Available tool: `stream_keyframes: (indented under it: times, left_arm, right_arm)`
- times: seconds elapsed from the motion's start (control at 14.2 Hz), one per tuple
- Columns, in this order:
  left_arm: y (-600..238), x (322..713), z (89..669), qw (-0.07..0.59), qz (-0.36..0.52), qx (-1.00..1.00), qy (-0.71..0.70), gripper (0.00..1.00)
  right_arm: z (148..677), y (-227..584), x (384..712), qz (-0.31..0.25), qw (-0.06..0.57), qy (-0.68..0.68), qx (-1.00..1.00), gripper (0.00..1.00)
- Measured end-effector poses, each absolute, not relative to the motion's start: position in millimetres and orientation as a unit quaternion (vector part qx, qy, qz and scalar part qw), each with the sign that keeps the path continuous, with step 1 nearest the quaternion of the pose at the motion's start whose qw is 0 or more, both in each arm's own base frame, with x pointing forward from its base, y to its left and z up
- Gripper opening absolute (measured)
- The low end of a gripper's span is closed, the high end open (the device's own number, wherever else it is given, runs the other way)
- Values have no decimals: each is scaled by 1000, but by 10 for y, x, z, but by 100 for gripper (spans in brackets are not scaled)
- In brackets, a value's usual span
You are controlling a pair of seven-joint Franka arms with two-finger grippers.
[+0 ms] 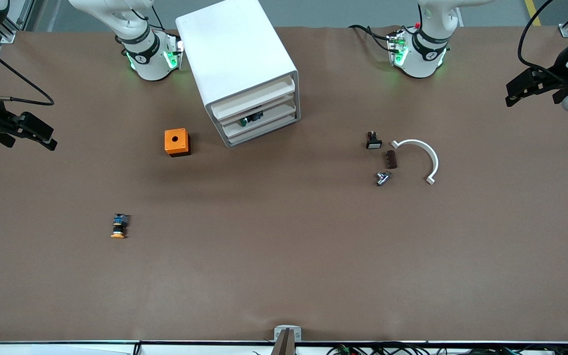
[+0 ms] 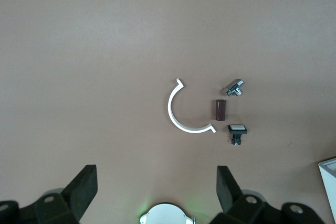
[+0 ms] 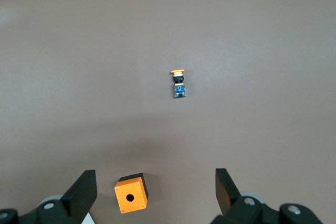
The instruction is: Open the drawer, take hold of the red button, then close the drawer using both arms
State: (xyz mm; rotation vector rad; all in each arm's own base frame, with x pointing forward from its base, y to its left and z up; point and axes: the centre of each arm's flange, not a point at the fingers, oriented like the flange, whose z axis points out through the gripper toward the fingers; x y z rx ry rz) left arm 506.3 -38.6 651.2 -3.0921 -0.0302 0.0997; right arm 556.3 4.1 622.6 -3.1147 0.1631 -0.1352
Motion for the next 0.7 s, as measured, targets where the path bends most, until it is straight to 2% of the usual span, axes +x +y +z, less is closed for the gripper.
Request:
stream_keyframes:
  times: [0.7]
  left_arm:
    - [-358,5095,6599,22,22,-999,-12,100]
  right_arm:
    - [6226,41,5563,-43,10,52,-998,100]
